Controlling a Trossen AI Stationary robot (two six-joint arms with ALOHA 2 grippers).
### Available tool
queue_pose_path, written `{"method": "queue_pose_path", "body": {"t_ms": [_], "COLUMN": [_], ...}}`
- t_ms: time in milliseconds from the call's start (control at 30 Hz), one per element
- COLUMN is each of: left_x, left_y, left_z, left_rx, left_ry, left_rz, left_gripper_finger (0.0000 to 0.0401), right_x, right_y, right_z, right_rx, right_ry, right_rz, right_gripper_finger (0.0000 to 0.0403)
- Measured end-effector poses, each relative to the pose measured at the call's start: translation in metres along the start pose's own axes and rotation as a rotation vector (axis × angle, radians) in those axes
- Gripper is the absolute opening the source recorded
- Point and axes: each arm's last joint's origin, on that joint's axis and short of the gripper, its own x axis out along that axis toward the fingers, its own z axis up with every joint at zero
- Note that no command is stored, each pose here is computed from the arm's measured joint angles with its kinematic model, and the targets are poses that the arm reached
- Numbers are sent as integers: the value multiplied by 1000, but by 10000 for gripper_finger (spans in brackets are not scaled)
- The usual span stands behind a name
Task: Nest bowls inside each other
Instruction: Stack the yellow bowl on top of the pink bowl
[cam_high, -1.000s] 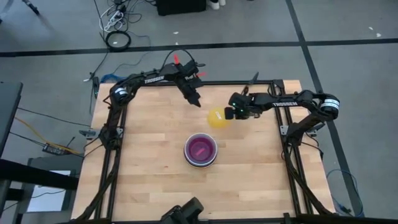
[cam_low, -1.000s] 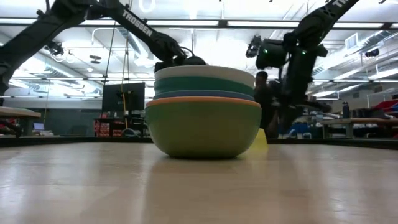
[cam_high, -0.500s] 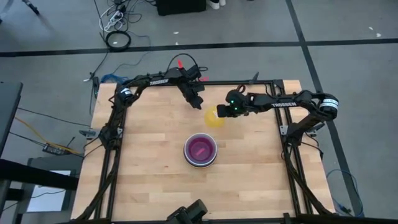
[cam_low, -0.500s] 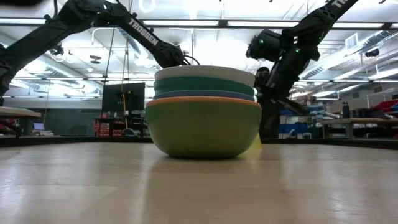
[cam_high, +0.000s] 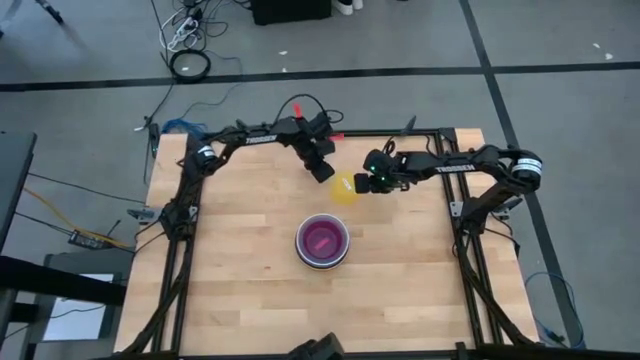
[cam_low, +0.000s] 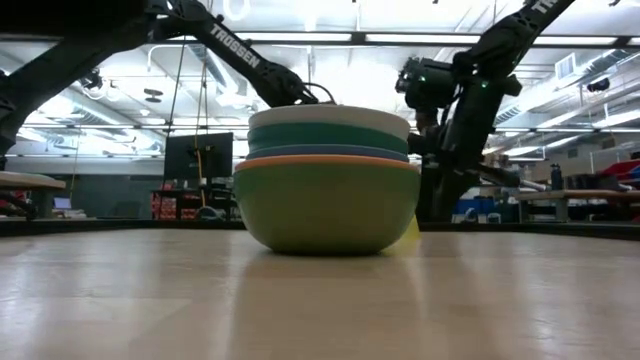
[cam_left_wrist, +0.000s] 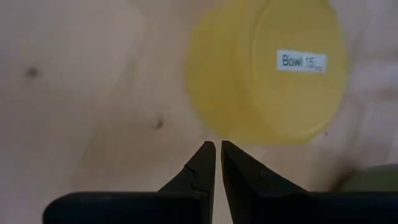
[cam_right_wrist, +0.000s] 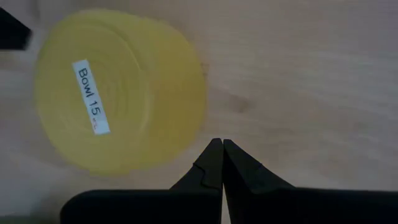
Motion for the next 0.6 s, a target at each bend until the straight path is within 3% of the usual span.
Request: {"method": "queue_pose_path", "body": {"t_ms": [267,600], "left_x": [22,21], "left_y": [-3,-3], "left_z": [-5,-2], "left_rx": [-29,-29], "left_ry": [49,29], "left_rz": [6,-26], "left_gripper_finger": [37,37], "right_x": [31,43], "right_y": [-3,12], "right_z": [-1,18], "right_rx": [2,-44], "right_ry": [76,73], "right_rz": [-43,32], "right_gripper_finger": [0,0]}}
